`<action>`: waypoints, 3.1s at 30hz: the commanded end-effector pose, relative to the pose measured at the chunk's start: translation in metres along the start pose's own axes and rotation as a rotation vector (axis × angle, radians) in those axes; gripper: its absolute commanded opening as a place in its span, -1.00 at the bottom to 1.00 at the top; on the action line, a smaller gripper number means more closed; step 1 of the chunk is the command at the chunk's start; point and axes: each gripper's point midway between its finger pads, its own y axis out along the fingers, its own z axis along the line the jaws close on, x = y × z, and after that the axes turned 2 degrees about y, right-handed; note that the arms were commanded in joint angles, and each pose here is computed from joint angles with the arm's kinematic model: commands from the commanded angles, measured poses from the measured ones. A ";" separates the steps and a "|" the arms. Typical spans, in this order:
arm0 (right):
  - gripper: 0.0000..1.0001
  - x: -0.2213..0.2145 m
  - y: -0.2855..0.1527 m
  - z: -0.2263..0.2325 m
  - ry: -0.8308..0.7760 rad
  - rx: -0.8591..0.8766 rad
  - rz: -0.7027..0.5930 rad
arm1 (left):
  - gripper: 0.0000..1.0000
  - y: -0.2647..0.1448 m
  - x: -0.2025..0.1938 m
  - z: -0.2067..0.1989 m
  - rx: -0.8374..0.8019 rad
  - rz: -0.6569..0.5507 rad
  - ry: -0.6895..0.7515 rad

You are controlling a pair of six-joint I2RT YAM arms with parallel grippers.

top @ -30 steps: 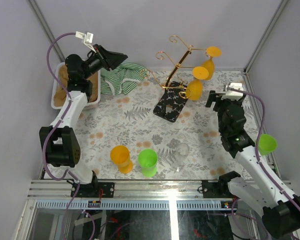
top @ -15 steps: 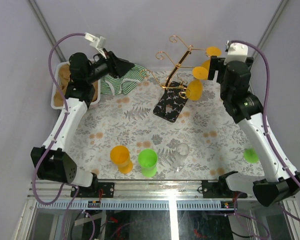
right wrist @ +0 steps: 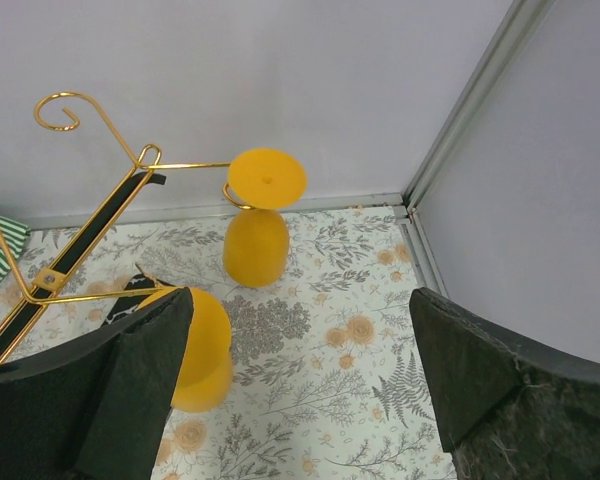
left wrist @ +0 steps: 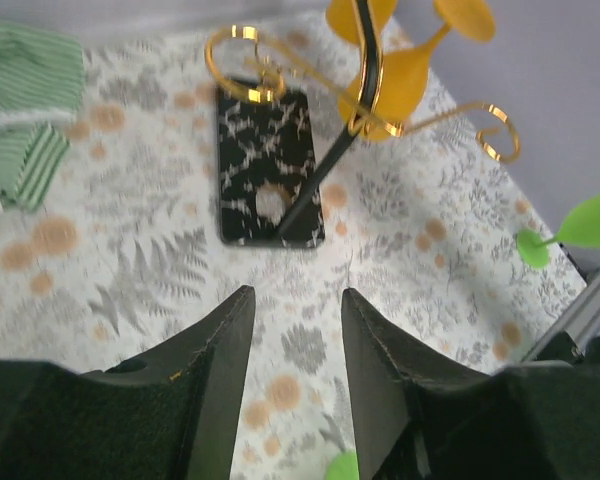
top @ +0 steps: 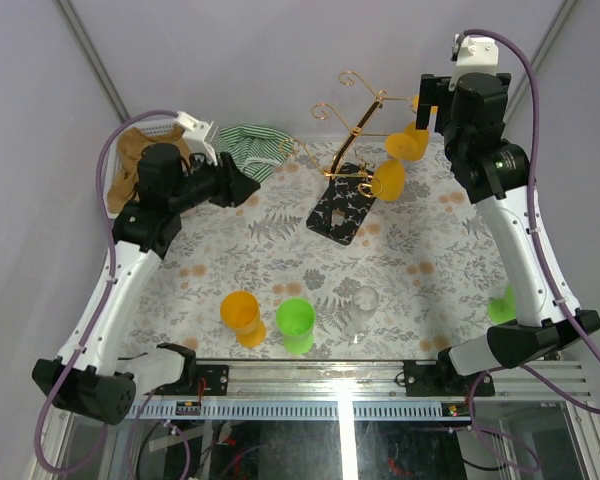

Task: Place the wine glass upside down on the wine glass rack
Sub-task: Pick up the wine glass at the center of the board, then turn the wine glass upside down at the wine rack.

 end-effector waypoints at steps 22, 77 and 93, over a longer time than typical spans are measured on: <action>0.93 -0.002 0.017 0.020 0.031 0.078 0.010 | -0.22 -0.137 -0.184 -0.002 0.618 0.829 -0.489; 0.98 -0.005 0.029 0.020 0.020 0.108 0.005 | -1.00 -0.045 0.038 0.089 0.985 0.034 -0.097; 0.98 0.005 0.005 0.045 0.108 0.291 -0.072 | -1.00 0.007 0.220 0.061 0.733 -0.506 0.259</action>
